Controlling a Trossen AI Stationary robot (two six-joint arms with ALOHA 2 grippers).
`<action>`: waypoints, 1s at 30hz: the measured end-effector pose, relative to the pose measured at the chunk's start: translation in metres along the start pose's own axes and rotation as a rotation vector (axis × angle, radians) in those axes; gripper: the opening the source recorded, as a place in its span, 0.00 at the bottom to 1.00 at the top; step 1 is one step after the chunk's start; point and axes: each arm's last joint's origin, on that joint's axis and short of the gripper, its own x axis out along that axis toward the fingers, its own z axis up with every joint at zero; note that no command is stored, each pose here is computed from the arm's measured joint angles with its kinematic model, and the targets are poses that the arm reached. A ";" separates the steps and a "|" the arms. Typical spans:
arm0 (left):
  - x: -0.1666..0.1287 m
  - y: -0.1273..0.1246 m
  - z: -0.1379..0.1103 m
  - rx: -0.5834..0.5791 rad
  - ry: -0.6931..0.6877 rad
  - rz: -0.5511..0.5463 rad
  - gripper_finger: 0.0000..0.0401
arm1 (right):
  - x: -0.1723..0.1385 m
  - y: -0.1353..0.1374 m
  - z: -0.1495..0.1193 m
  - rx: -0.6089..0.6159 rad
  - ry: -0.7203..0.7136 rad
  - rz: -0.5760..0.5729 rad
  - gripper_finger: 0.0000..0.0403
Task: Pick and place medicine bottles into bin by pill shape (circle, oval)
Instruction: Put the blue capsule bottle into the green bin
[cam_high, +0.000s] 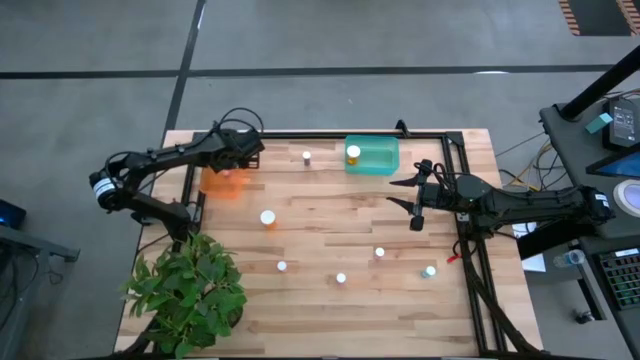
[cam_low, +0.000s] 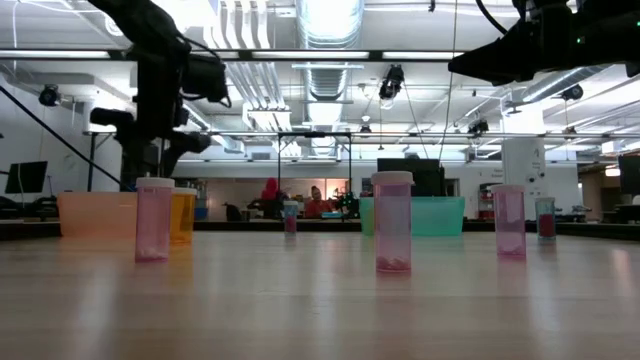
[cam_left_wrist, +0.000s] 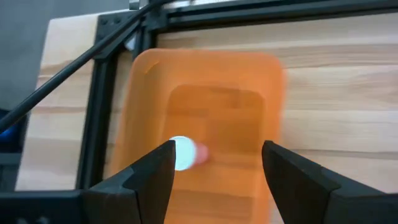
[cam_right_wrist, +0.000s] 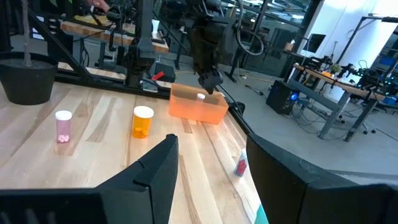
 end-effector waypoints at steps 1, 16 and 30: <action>-0.003 -0.002 0.001 0.003 -0.007 -0.012 0.55 | 0.000 0.000 0.000 0.001 0.000 0.000 0.44; -0.041 -0.028 0.006 0.036 -0.115 -0.208 0.55 | 0.000 0.000 0.000 0.000 -0.001 0.000 0.44; -0.053 -0.073 0.030 0.027 -0.363 -0.573 0.55 | 0.000 0.000 0.000 -0.001 -0.001 0.000 0.44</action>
